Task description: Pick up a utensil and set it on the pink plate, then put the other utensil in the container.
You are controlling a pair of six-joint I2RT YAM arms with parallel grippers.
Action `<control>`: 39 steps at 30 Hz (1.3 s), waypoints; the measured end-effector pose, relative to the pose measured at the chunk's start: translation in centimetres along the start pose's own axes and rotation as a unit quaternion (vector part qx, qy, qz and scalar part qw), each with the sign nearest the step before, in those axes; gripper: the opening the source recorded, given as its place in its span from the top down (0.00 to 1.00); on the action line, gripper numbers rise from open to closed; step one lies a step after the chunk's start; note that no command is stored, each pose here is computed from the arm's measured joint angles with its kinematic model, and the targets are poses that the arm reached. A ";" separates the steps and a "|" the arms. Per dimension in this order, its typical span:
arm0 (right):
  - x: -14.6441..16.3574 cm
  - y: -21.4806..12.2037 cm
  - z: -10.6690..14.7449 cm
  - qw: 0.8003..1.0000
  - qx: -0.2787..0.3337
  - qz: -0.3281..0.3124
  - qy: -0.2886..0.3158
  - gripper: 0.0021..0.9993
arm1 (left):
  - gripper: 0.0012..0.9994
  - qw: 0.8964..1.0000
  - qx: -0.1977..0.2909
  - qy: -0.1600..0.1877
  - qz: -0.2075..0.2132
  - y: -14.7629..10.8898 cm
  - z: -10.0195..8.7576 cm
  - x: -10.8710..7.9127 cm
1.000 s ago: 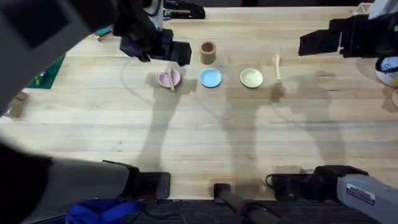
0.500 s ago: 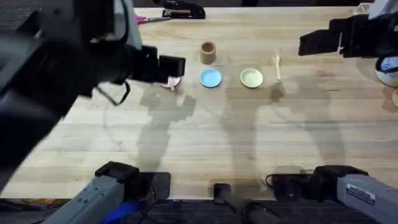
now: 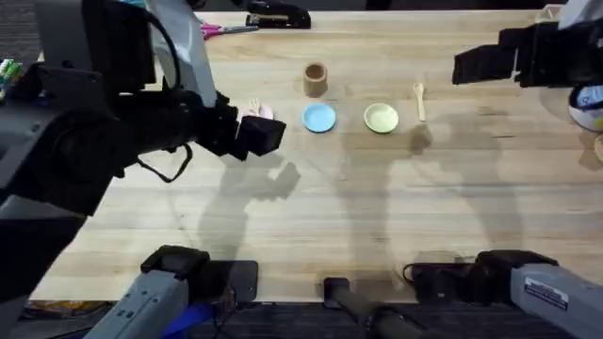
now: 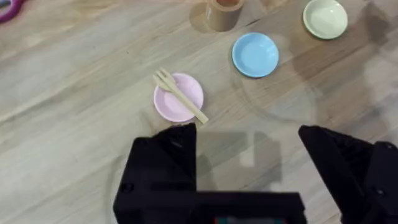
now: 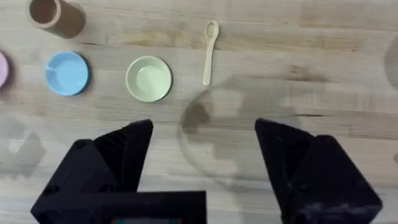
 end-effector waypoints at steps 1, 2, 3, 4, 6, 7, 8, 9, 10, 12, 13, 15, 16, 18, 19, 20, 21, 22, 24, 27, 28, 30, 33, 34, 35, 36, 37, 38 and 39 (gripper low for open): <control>0.0 0.0 0.0 1.000 0.000 0.000 0.000 0.00 | 0.00 1.000 -0.002 0.007 0.005 0.0 -0.1 0.0; 0.0 0.0 0.0 1.000 0.000 0.000 0.000 0.00 | 0.00 1.000 -0.005 0.014 0.011 0.0 -0.1 0.0; 0.0 0.0 0.0 1.000 0.000 0.000 0.000 0.00 | 0.00 1.000 -0.008 0.021 0.019 -0.1 -0.2 0.0; 0.0 0.0 0.0 1.000 0.000 0.000 0.000 0.00 | 0.00 0.999 -0.010 0.028 0.026 -0.1 -0.2 0.0; 0.0 0.0 0.0 1.000 0.000 0.000 0.000 0.00 | 0.00 0.998 -0.009 0.039 0.040 0.0 -0.2 0.0; 0.0 0.0 0.0 1.000 0.000 0.000 0.000 0.00 | 0.00 0.998 -0.008 0.042 0.046 0.0 -0.2 0.0; 0.0 0.0 0.0 1.000 0.000 0.000 0.000 0.00 | 0.00 0.998 -0.006 0.044 0.050 0.2 -0.1 0.0; 0.0 0.0 0.0 1.000 0.000 0.000 0.000 0.00 | 0.00 0.998 -0.004 0.045 0.055 0.3 -0.1 0.1; 0.0 0.0 0.0 1.000 0.000 0.000 0.000 0.00 | 0.00 0.997 -0.003 0.045 0.058 0.4 -0.1 0.1; 0.0 0.0 0.0 1.000 0.000 0.000 0.000 0.00 | 0.00 0.997 -0.001 0.047 0.065 0.6 -0.1 0.1; 0.0 0.0 0.0 1.000 0.000 0.000 0.000 0.00 | 0.00 0.996 -0.001 0.049 0.069 0.6 -0.1 0.0; 0.0 0.0 0.0 1.000 0.000 0.000 0.000 0.00 | 0.00 0.996 -0.004 0.052 0.075 0.6 -0.2 -0.1; 0.0 0.0 0.0 1.000 0.000 0.000 0.000 0.00 | 0.00 0.995 -0.006 0.054 0.078 0.6 -0.3 -0.1; 0.0 0.0 0.0 1.000 0.000 0.000 0.000 0.00 | 0.00 0.995 -0.008 0.056 0.079 0.6 -0.3 -0.2; 0.0 0.0 0.0 1.000 0.000 0.000 0.000 0.00 | 0.00 0.995 -0.008 0.056 0.080 0.6 -0.3 -0.2; 0.0 0.0 0.0 1.000 0.000 0.000 0.000 0.00 | 0.00 0.995 -0.009 0.056 0.081 0.6 -0.4 -0.2; 0.0 0.0 0.0 1.000 -0.001 0.000 0.000 0.00 | 0.00 0.995 -0.009 0.057 0.081 0.6 -0.4 -0.2; 0.0 0.0 -0.1 1.000 -0.003 0.001 0.000 0.00 | 0.00 0.995 -0.010 0.058 0.081 0.6 -0.4 -0.2; -0.1 0.0 -0.2 1.000 -0.006 0.002 0.000 0.00 | 0.00 0.995 -0.011 0.058 0.081 0.6 -0.4 -0.2; -0.1 0.1 -0.2 1.000 -0.004 0.004 0.000 0.00 | 0.00 0.995 -0.011 0.058 0.081 0.6 -0.4 -0.2; -0.2 0.2 -0.2 1.000 -0.002 0.007 0.000 0.00 | 0.00 0.995 -0.011 0.059 0.081 0.6 -0.4 -0.2; -0.4 0.5 -0.3 1.000 0.003 0.011 0.000 0.00 | 0.00 0.995 -0.011 0.058 0.081 0.6 -0.4 -0.2; -0.8 1.6 -0.8 1.000 0.011 0.018 0.000 0.00 | 0.00 0.995 -0.011 0.058 0.082 0.6 -0.4 -0.2; -0.9 1.9 -1.0 1.000 0.014 0.021 0.000 0.00 | 0.00 0.995 -0.011 0.059 0.082 0.6 -0.4 -0.2; -1.1 2.2 -1.2 1.000 0.017 0.022 0.000 0.00 | 0.00 0.995 -0.011 0.059 0.082 0.6 -0.4 -0.2; -1.2 2.6 -1.4 0.999 0.022 0.023 0.000 0.00 | 0.00 0.995 -0.011 0.058 0.082 0.6 -0.4 -0.2; -1.3 3.0 -1.7 0.999 0.026 0.024 0.000 0.00 | 0.00 0.995 -0.011 0.059 0.083 0.6 -0.4 -0.3; -1.5 3.4 -2.0 0.999 0.031 0.025 0.000 0.00 | 0.00 0.995 -0.011 0.059 0.083 0.6 -0.4 -0.3; -1.7 3.8 -2.2 0.999 0.036 0.027 0.000 0.00 | 0.00 0.995 -0.011 0.058 0.083 0.6 -0.4 -0.3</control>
Point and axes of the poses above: each hand's point on the last joint's axis, 136 mm out from that joint toward the fingers, its own y axis out along the fingers, its own x axis along the line the jaws close on, z = x × y, the point moved 6 cm from there along -y, back along the fingers, and after that the axes turned 15 degrees about -y, right-handed, at the moved point
